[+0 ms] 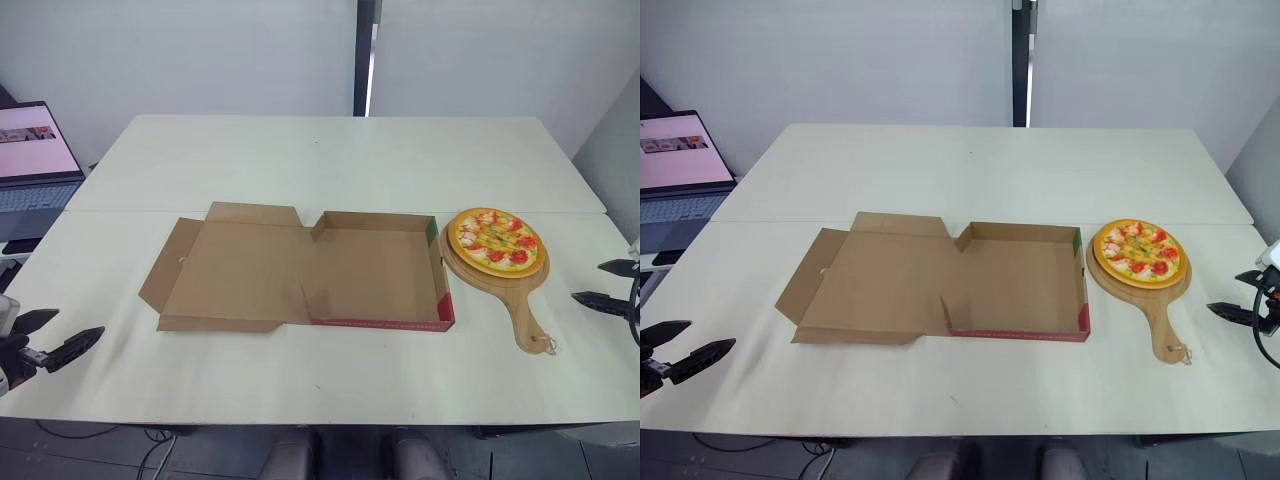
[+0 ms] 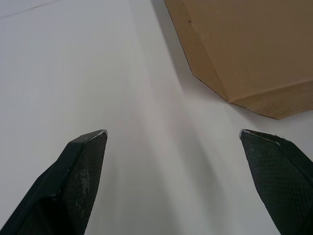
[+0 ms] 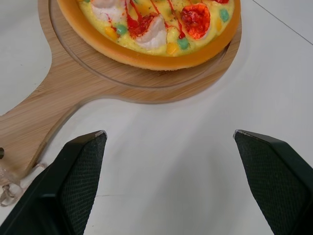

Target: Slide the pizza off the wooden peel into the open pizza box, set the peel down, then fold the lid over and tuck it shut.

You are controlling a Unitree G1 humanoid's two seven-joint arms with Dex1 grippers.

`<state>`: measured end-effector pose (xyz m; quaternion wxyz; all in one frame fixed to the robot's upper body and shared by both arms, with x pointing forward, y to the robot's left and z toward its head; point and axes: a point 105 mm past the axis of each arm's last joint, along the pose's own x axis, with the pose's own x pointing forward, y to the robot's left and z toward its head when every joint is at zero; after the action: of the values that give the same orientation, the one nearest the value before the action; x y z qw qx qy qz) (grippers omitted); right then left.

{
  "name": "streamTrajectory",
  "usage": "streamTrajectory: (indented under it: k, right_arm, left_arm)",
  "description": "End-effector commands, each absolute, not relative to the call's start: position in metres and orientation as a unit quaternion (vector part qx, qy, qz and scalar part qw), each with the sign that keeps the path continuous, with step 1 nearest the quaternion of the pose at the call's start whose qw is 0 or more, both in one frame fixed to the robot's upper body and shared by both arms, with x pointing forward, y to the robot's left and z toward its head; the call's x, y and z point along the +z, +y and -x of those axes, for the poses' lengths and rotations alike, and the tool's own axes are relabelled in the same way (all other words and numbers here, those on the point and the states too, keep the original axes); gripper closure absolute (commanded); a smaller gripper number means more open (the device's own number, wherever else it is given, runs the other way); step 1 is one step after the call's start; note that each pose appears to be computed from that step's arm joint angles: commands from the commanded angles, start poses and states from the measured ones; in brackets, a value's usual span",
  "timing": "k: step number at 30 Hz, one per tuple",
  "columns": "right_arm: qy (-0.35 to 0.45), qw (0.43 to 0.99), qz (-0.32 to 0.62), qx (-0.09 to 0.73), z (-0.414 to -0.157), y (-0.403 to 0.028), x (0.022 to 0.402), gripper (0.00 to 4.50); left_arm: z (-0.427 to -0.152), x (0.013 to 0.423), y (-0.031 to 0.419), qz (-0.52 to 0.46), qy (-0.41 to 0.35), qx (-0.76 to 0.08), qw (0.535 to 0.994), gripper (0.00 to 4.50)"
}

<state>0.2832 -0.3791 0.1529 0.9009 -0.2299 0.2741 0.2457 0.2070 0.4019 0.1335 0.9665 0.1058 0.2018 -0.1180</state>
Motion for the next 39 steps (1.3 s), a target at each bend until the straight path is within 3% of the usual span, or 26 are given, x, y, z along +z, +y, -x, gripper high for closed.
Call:
streamTrajectory:
  k: [1, 10, 17, 26, 29, 39]
  right_arm:
    - [0.259, 0.904, 0.237, 0.246, -0.285, -0.379, 0.163, 0.04]
    - [0.245, 0.908, 0.241, 0.242, -0.285, -0.378, 0.164, 0.04]
    - [0.221, 0.923, 0.206, 0.238, -0.275, -0.370, 0.164, 0.04]
    - [0.195, 0.941, 0.153, 0.229, -0.243, -0.319, 0.144, 0.04]
    - [0.181, 0.957, 0.157, 0.165, -0.249, -0.310, 0.135, 0.04]
    - [0.234, 0.960, 0.117, 0.103, -0.262, -0.284, 0.109, 0.04]
  left_arm:
    - [-0.207, 0.150, 0.405, -0.122, 0.185, -0.117, 0.968, 0.00]
    - [-0.209, 0.165, 0.379, -0.115, 0.163, -0.184, 0.963, 0.00]
    - [-0.237, 0.191, 0.309, -0.134, 0.118, -0.311, 0.933, 0.00]
    - [-0.254, 0.231, 0.182, -0.141, 0.054, -0.545, 0.825, 0.00]
    - [-0.244, 0.239, 0.142, -0.126, 0.043, -0.634, 0.762, 0.00]
    - [-0.231, 0.257, 0.086, -0.107, 0.012, -0.745, 0.658, 0.00]
